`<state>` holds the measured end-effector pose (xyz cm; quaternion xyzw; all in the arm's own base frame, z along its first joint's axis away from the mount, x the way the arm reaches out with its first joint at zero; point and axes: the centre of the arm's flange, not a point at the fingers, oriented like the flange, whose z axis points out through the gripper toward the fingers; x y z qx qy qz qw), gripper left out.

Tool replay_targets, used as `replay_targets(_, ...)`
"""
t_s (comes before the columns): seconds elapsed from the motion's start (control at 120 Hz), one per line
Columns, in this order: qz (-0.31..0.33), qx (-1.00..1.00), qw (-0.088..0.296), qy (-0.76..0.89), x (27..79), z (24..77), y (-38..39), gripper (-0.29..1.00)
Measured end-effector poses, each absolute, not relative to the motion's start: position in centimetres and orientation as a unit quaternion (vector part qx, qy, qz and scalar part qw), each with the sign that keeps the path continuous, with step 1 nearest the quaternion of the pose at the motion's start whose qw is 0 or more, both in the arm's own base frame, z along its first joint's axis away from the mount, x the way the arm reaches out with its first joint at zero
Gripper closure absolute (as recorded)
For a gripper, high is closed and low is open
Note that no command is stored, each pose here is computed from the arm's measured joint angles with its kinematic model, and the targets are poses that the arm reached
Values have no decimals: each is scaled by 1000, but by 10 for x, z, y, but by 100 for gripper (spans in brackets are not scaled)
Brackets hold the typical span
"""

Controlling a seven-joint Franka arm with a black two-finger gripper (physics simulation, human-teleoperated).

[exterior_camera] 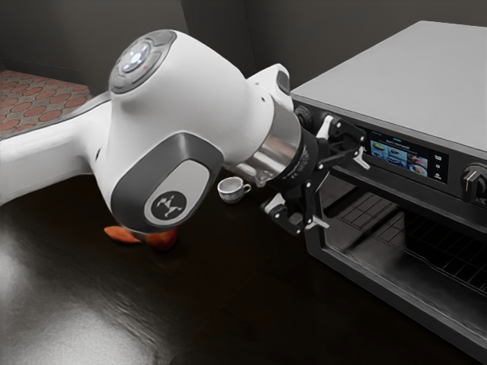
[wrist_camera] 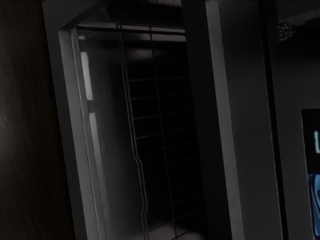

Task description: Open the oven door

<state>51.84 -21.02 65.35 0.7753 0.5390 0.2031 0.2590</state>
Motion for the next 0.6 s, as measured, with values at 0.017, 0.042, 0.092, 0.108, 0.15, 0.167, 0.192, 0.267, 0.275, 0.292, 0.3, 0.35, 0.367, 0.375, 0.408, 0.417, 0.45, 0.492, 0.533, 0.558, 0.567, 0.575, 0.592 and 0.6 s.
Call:
replay_targets(0.017,204,776,259,538,520,654,-210,0)
replay_targets(0.042,205,777,258,537,522,654,-210,0)
replay_targets(0.092,206,779,256,533,525,655,-210,0)
replay_targets(0.108,206,780,256,532,525,655,-210,0)
replay_targets(0.15,207,782,254,530,526,655,-209,0)
replay_targets(0.167,207,782,254,530,527,654,-208,0)
replay_targets(0.192,207,783,253,529,527,654,-208,0)
replay_targets(0.267,206,787,250,525,528,653,-207,0)
replay_targets(0.275,206,787,250,525,528,653,-207,0)
replay_targets(0.292,205,788,250,524,529,652,-207,0)
replay_targets(0.3,205,788,250,523,529,652,-207,0)
replay_targets(0.35,204,790,248,523,530,650,-205,0)
replay_targets(0.367,203,789,248,524,531,649,-203,0)
replay_targets(0.375,203,789,247,525,532,649,-201,0)
replay_targets(0.408,201,788,246,527,534,647,-198,0)
replay_targets(0.417,201,788,246,527,534,646,-197,0)
replay_targets(0.45,198,789,244,528,535,643,-196,0)
replay_targets(0.492,194,791,241,527,535,638,-195,0)
replay_targets(0.533,191,794,238,526,536,633,-196,0)
replay_targets(0.558,188,795,237,527,537,630,-197,0)
replay_targets(0.567,186,795,237,527,537,629,-197,0)
replay_targets(0.575,185,795,236,527,537,628,-197,0)
replay_targets(0.592,183,795,236,528,538,625,-196,0)
replay_targets(0.6,182,795,236,528,538,624,-196,0)
